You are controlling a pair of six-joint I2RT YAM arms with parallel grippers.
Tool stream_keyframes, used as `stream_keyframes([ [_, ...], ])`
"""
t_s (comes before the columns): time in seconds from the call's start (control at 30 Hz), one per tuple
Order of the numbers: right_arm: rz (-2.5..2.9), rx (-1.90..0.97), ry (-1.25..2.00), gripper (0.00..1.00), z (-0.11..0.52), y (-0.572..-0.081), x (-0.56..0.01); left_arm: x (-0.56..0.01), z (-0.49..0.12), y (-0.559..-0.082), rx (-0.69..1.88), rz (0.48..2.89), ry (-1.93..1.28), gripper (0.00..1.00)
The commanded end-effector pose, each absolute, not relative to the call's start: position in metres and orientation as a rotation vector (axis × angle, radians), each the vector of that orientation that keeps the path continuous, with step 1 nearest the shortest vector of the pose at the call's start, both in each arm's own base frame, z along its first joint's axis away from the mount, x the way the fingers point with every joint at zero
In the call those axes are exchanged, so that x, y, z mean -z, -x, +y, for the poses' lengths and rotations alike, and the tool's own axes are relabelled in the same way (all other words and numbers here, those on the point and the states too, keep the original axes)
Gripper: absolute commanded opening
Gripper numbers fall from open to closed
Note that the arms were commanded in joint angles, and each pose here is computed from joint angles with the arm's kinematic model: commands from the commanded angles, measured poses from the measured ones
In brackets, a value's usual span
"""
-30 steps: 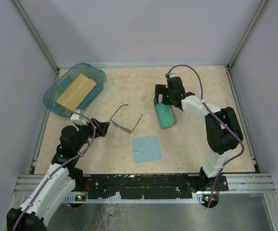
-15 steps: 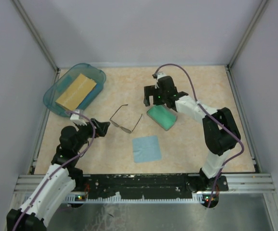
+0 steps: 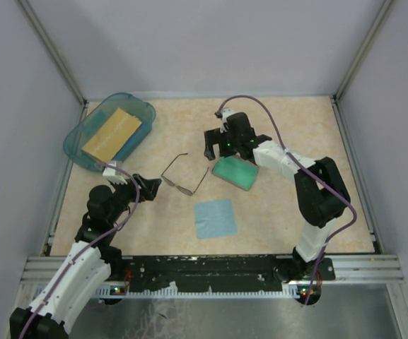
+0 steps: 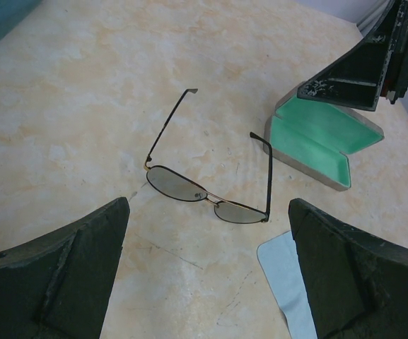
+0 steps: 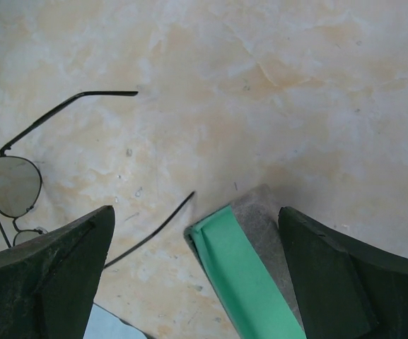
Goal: Organize the sunglasses
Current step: Adjust the sunglasses case at the center of the board.
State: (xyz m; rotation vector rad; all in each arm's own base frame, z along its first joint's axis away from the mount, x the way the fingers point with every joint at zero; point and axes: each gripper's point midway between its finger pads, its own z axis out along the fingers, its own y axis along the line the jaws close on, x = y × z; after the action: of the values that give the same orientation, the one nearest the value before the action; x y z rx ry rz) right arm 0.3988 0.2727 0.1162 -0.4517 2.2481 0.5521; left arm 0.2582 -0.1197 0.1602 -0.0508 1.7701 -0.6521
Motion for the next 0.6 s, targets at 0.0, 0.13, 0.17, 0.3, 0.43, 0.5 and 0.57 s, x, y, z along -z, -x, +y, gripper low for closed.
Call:
stream_keyframes([
  [0.0, 2.197, -0.611, 0.542, 0.99, 0.301, -0.399, -0.130, -0.174, -0.123, -0.258, 0.669, 1.736, 0.031, 1.00],
  [0.13, 2.198, -0.622, 0.565, 0.99, 0.307, -0.394, -0.128, -0.177, -0.122, -0.257, 0.669, 1.729, 0.032, 1.00],
  [0.17, 2.198, -0.625, 0.570, 0.99, 0.308, -0.393, -0.128, -0.177, -0.122, -0.257, 0.669, 1.729, 0.031, 1.00],
  [0.3, 2.194, -0.633, 0.586, 0.99, 0.311, -0.387, -0.129, -0.178, -0.123, -0.256, 0.676, 1.728, 0.028, 1.00],
  [0.43, 2.185, -0.646, 0.602, 0.99, 0.315, -0.381, -0.132, -0.178, -0.124, -0.256, 0.680, 1.729, 0.026, 1.00],
  [0.5, 2.185, -0.650, 0.613, 0.99, 0.317, -0.378, -0.132, -0.177, -0.124, -0.255, 0.684, 1.732, 0.025, 1.00],
  [0.57, 2.182, -0.657, 0.627, 0.99, 0.319, -0.375, -0.133, -0.178, -0.125, -0.255, 0.687, 1.730, 0.022, 1.00],
])
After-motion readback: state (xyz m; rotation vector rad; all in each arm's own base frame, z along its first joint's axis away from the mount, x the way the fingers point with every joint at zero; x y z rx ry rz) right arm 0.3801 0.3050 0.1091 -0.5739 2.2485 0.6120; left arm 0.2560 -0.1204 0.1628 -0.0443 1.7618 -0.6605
